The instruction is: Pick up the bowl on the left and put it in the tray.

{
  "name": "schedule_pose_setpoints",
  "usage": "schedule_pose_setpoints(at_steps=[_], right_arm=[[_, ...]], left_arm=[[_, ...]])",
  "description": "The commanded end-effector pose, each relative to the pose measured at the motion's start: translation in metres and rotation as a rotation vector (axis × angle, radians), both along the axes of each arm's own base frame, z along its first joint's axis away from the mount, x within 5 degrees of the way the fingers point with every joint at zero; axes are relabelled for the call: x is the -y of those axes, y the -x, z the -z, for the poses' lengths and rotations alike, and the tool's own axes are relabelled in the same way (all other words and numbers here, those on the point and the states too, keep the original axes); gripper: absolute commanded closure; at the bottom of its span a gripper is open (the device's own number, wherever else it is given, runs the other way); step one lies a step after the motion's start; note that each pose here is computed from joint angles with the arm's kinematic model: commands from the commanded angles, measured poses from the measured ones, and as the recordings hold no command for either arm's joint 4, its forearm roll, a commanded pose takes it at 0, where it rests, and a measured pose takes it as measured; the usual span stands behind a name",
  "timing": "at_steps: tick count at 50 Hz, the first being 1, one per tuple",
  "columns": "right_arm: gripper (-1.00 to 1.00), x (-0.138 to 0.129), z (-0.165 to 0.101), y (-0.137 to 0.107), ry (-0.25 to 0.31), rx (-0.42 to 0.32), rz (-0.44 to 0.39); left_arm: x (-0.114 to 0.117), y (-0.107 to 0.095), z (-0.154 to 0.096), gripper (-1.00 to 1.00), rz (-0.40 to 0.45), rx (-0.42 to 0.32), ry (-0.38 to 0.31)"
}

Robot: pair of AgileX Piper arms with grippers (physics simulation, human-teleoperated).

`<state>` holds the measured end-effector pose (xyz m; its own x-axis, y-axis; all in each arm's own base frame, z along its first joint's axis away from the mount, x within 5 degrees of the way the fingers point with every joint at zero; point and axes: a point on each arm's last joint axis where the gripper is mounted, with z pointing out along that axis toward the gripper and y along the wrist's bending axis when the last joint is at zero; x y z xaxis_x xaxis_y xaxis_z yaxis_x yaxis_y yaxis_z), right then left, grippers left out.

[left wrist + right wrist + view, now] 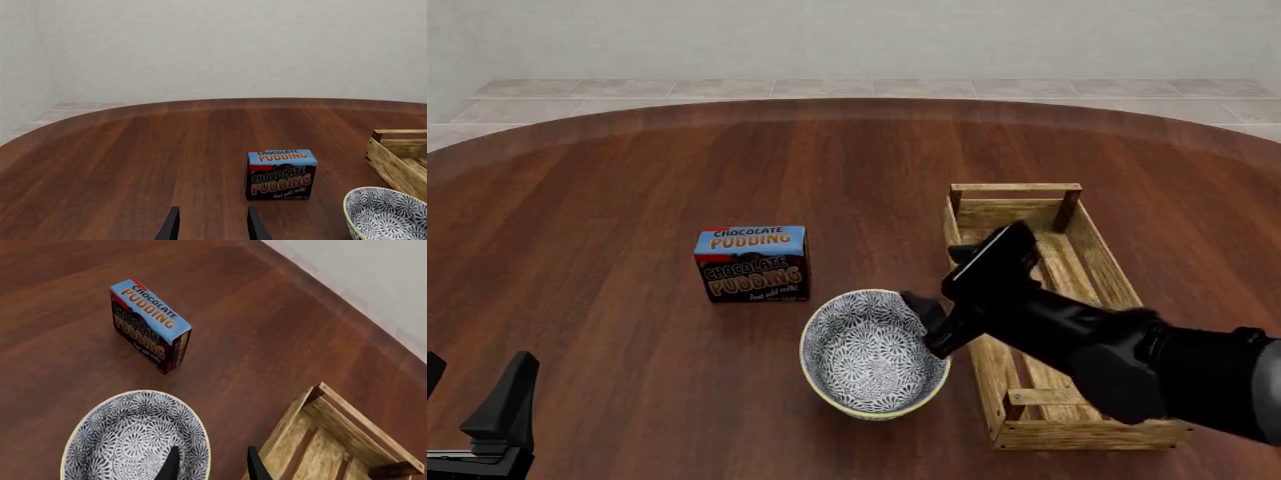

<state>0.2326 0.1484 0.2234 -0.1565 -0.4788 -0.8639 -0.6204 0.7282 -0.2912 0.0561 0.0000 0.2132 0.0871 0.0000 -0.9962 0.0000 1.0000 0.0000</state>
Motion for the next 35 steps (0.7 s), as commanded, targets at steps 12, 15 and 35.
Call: schedule_pose_setpoints(at_steps=[12,15,35], right_arm=[[-1.0,-0.018,0.014,-0.008,-0.013,-0.091,-0.008],[-1.0,-0.015,0.016,-0.01,-0.002,-0.078,-0.005],[-1.0,-0.019,0.029,-0.018,0.004,-0.115,0.01]], left_arm=[[0.0,0.0,0.0,-1.0,0.0,0.0,0.0],[0.0,0.0,0.0,-1.0,0.0,0.0,0.0],[0.0,0.0,0.0,-1.0,0.0,0.0,0.0]])
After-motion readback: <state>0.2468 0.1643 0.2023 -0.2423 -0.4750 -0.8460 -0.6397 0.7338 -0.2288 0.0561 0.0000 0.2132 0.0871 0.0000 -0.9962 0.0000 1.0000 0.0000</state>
